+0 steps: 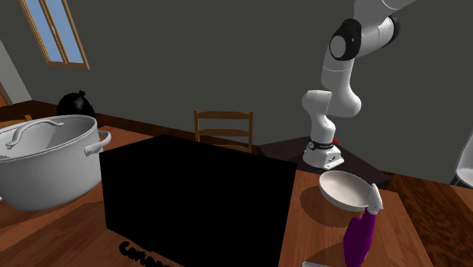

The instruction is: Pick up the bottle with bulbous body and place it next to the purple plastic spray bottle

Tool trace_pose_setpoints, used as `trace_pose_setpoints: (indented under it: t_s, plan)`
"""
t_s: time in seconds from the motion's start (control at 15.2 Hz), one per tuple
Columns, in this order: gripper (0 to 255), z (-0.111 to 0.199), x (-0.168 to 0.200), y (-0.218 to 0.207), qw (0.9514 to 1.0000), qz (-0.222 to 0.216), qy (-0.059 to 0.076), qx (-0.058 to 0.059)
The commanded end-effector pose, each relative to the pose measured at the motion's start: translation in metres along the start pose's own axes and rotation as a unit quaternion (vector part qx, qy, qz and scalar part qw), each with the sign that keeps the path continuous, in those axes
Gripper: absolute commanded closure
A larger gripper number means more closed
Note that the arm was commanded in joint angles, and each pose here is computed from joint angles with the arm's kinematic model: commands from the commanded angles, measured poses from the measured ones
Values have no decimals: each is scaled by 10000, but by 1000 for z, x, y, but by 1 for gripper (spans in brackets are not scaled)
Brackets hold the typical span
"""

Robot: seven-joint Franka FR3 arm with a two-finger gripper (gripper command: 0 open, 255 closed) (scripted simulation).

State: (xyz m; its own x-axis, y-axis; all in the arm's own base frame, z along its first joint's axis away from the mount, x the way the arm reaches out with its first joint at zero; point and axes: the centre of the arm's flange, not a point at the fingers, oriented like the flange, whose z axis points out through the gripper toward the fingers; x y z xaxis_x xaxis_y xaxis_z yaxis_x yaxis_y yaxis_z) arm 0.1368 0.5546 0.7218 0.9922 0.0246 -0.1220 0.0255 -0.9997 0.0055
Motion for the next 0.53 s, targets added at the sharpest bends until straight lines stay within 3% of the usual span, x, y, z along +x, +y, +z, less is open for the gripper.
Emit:
trace_pose_setpoints:
  t_s: [0.0,0.46]
  plan:
    - [255,11,1,1,10000,7,-3,3]
    - [255,48,6,1,10000,7,-3,3]
